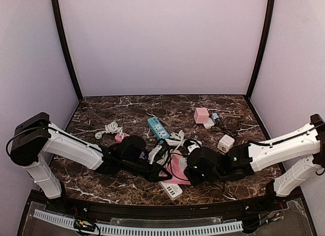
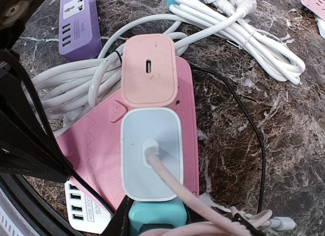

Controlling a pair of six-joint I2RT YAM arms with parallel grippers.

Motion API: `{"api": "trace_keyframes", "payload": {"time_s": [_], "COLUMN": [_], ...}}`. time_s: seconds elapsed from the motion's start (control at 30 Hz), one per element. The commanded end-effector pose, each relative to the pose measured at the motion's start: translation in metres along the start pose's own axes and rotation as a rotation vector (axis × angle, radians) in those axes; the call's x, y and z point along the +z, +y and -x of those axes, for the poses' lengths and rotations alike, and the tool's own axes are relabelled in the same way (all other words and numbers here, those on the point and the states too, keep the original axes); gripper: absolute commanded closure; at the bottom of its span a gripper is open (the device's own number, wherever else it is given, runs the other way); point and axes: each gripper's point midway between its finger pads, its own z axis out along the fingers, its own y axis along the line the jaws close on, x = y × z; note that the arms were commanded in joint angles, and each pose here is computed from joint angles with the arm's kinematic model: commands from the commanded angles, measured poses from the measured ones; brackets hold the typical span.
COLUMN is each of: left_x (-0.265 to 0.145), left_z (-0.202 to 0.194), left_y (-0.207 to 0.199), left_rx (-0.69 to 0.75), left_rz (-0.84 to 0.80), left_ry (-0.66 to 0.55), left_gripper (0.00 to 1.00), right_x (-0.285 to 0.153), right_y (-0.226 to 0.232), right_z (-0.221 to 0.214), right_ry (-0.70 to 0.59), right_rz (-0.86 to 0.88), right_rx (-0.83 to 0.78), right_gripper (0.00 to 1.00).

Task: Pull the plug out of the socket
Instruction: Remove the plug from the socket.

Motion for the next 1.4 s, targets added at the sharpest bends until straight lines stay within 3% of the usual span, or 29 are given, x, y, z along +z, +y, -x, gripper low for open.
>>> {"api": "trace_keyframes", "payload": {"time_s": [0.0, 0.1, 0.53, 0.97, 1.37], "left_x": [-0.015, -0.016, -0.014, -0.01, -0.011], "left_z": [-0.116, -0.119, -0.117, -0.108, -0.111], "left_y": [0.083, 0.086, 0.085, 0.082, 0.084], "left_rx": [-0.182, -0.185, -0.18, -0.162, -0.162], "left_rz": [0.301, 0.307, 0.309, 0.305, 0.314], "left_ry": [0.335, 0.341, 0.333, 0.334, 0.346], "left_gripper": [0.96, 0.96, 0.97, 0.97, 0.97], "right_x": [-0.01, -0.015, -0.017, -0.015, -0.021], "right_y": [-0.003, -0.005, -0.007, 0.0, 0.003], "right_z": [0.008, 0.01, 0.011, 0.011, 0.015], "right_ry": [-0.033, -0.049, -0.07, -0.057, -0.075], "right_rz": [-0.007, 0.004, 0.049, -0.081, -0.079], "right_rx": [0.048, 0.072, 0.093, -0.002, 0.008], "right_gripper": [0.94, 1.0, 1.0, 1.0, 1.0]}}
